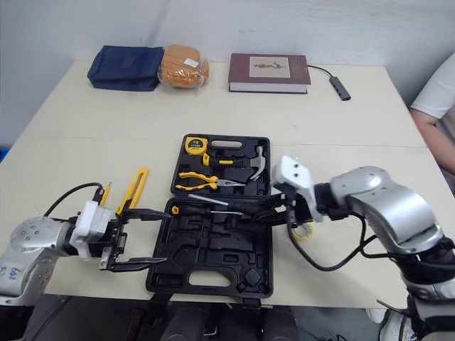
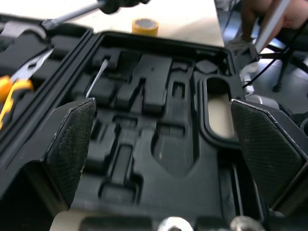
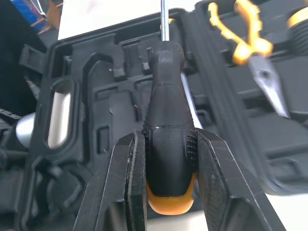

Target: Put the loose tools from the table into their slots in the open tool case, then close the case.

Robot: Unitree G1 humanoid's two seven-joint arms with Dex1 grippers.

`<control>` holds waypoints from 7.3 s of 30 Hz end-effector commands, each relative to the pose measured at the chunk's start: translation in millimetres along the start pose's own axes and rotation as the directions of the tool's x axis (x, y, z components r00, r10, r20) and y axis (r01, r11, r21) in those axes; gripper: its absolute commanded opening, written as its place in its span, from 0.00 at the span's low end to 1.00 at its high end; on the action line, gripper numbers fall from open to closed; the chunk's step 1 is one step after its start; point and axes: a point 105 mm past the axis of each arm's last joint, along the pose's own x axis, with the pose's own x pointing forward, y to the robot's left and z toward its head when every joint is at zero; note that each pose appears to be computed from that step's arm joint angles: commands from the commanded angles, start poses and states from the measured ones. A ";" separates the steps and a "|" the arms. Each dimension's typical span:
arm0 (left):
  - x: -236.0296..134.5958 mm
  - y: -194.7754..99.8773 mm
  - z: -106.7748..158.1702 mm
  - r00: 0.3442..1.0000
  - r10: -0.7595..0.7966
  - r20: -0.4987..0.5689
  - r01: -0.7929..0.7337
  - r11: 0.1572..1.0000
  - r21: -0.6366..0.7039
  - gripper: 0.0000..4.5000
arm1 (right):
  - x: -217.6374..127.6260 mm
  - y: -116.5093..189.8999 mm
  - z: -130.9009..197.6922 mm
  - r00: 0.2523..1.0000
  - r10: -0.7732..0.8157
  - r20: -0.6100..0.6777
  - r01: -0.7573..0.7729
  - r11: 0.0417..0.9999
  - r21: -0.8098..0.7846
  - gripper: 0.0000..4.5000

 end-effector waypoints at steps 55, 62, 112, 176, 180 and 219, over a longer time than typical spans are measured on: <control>-11.6 2.5 -11.4 0.994 0.096 -0.045 -0.096 0.995 -0.006 1.00 | 32.0 -1.9 -3.5 0.950 -0.001 -0.311 -0.041 0.991 -0.129 0.97; -7.5 3.1 -11.9 0.995 0.099 -0.031 -0.100 0.995 -0.001 1.00 | 8.8 -6.0 7.7 0.960 -0.008 -0.282 -0.039 0.986 -0.161 0.97; -2.7 11.2 -8.7 0.995 0.093 -0.020 -0.093 0.996 -0.011 1.00 | 87.1 -22.4 -33.2 0.980 0.000 0.198 0.084 0.907 -0.414 0.01; -2.8 14.5 -12.7 0.993 0.114 -0.030 -0.115 0.993 -0.020 1.00 | 93.3 -17.8 -20.0 0.961 0.020 0.276 0.046 0.972 -0.231 0.01; -3.2 14.2 -13.2 0.993 0.114 -0.032 -0.115 0.993 -0.020 1.00 | 94.7 -18.2 -23.3 0.958 0.019 0.286 0.035 0.982 -0.183 0.01; -71.6 22.8 -12.6 0.906 0.421 -0.049 -0.423 0.904 -0.060 1.00 | -15.8 14.3 7.3 0.857 0.074 0.509 0.059 0.969 -0.241 0.20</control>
